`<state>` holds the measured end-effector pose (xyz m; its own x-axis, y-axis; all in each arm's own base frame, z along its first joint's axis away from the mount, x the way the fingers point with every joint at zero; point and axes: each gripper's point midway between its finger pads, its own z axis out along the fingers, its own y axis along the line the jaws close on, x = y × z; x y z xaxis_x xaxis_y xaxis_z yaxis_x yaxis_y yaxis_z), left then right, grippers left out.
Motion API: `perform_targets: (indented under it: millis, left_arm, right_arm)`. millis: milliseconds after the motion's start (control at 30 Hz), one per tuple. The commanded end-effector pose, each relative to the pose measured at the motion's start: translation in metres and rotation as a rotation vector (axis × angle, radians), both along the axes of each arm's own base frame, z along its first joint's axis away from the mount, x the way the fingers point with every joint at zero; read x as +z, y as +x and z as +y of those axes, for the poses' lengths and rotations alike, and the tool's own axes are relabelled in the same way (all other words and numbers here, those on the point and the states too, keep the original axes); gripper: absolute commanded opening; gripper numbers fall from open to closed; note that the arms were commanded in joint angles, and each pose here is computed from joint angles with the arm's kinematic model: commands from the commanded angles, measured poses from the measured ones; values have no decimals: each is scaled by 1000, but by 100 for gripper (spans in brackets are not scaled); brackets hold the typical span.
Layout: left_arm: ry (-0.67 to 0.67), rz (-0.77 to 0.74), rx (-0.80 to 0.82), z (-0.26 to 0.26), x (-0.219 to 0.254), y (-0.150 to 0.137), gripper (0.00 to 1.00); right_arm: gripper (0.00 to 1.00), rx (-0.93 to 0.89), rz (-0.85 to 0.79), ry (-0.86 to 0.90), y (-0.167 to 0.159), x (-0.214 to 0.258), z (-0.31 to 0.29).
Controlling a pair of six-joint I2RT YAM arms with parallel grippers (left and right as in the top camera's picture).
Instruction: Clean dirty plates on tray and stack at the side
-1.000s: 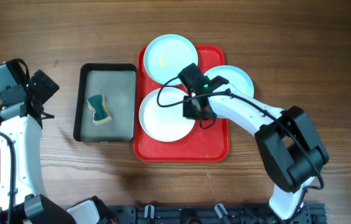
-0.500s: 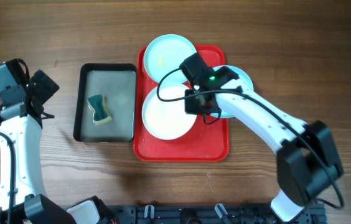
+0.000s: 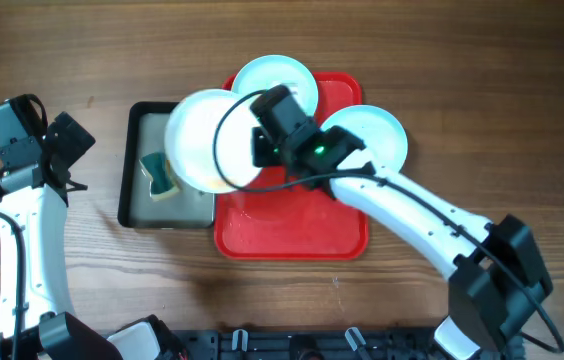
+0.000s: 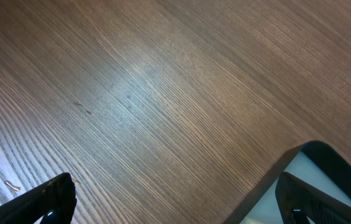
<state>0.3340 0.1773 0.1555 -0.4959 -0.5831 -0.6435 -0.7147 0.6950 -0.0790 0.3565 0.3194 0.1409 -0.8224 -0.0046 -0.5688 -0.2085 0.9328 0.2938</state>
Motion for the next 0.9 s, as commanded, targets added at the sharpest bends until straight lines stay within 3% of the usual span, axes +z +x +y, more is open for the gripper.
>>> perform_targets:
  millis: [0, 133, 333, 567, 733, 867]
  left_arm:
    - [5, -20, 15, 3, 7, 1, 100]
    - [5, -20, 15, 3, 7, 1, 100]
    - [5, -20, 15, 3, 7, 1, 100]
    - [5, -20, 15, 3, 7, 1, 100]
    - [5, -20, 15, 3, 7, 1, 100]
    - [5, -20, 15, 3, 7, 1, 100]
  right_arm:
    - [4, -71, -133, -36, 17, 0, 17]
    - [4, -50, -276, -73, 34, -7, 39]
    - [4, 96, -610, -178, 64, 45, 57]
    - [4, 350, -909, -384, 48, 87, 95]
    - [4, 453, -1067, -459, 27, 111, 121]
    - [4, 538, -1204, -624, 24, 127, 126]
